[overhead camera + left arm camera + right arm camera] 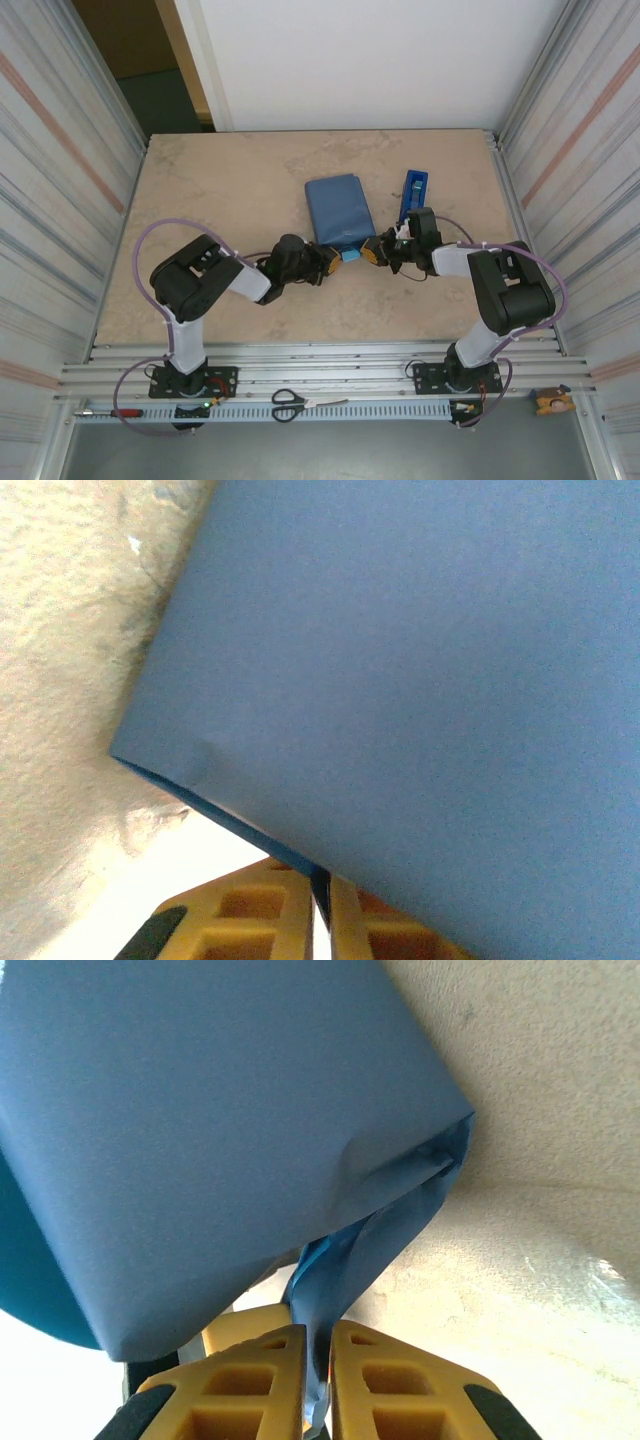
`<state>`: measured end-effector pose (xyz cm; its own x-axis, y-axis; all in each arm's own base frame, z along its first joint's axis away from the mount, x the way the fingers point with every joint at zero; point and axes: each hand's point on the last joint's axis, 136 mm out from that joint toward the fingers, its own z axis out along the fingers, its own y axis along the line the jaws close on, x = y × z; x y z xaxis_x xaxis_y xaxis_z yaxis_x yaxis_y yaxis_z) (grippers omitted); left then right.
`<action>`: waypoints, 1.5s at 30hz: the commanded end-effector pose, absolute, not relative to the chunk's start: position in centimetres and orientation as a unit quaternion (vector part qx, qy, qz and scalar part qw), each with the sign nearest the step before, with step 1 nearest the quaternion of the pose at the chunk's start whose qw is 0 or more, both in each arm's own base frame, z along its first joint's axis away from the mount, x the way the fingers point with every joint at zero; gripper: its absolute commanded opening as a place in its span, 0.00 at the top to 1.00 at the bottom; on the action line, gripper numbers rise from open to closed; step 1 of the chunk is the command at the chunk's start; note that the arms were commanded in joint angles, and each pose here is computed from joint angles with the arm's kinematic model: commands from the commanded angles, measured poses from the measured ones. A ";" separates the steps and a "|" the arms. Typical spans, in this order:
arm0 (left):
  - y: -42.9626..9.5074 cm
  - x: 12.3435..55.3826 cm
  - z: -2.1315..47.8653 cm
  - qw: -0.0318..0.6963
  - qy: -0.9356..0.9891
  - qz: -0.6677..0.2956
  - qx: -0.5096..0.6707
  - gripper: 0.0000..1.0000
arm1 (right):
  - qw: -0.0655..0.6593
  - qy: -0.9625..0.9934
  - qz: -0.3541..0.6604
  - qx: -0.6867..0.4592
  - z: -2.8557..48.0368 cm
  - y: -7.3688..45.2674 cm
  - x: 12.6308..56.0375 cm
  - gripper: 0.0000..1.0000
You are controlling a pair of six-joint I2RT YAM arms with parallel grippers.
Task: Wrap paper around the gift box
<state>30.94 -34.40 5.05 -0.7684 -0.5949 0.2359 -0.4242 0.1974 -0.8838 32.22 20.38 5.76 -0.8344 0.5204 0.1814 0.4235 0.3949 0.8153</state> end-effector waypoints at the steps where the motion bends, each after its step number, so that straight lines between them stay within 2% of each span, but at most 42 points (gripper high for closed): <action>1: -34.6 31.5 6.5 0.093 0.756 -0.557 -0.333 0.88 | 0.062 0.838 0.474 0.264 6.9 20.2 31.5 0.84; 8: -34.7 31.4 6.5 0.089 0.754 -0.559 -0.333 0.88 | 0.073 0.865 0.429 0.248 6.6 18.9 29.7 0.76; 10: -34.7 31.4 6.5 0.088 0.754 -0.560 -0.333 0.87 | 0.068 0.878 0.404 0.247 5.7 18.3 28.8 0.77; 17: -34.9 31.3 6.4 0.082 0.751 -0.563 -0.335 0.87 | 0.037 0.890 0.388 0.237 3.1 19.7 26.8 0.95; 23: -34.9 31.3 6.5 0.080 0.746 -0.567 -0.339 0.87 | 0.055 0.883 0.398 0.244 2.3 21.2 27.7 0.97; 32: -34.9 31.1 6.2 0.073 0.745 -0.569 -0.340 0.85 | 0.119 0.858 0.427 0.260 3.4 21.6 30.6 0.98; 37: -34.6 30.8 6.0 0.076 0.752 -0.563 -0.334 0.79 | 0.140 0.844 0.451 0.254 4.8 22.0 31.9 0.97; 45: -33.4 29.9 6.7 0.102 0.772 -0.553 -0.296 0.58 | 0.142 0.843 0.456 0.248 5.3 22.3 32.8 0.97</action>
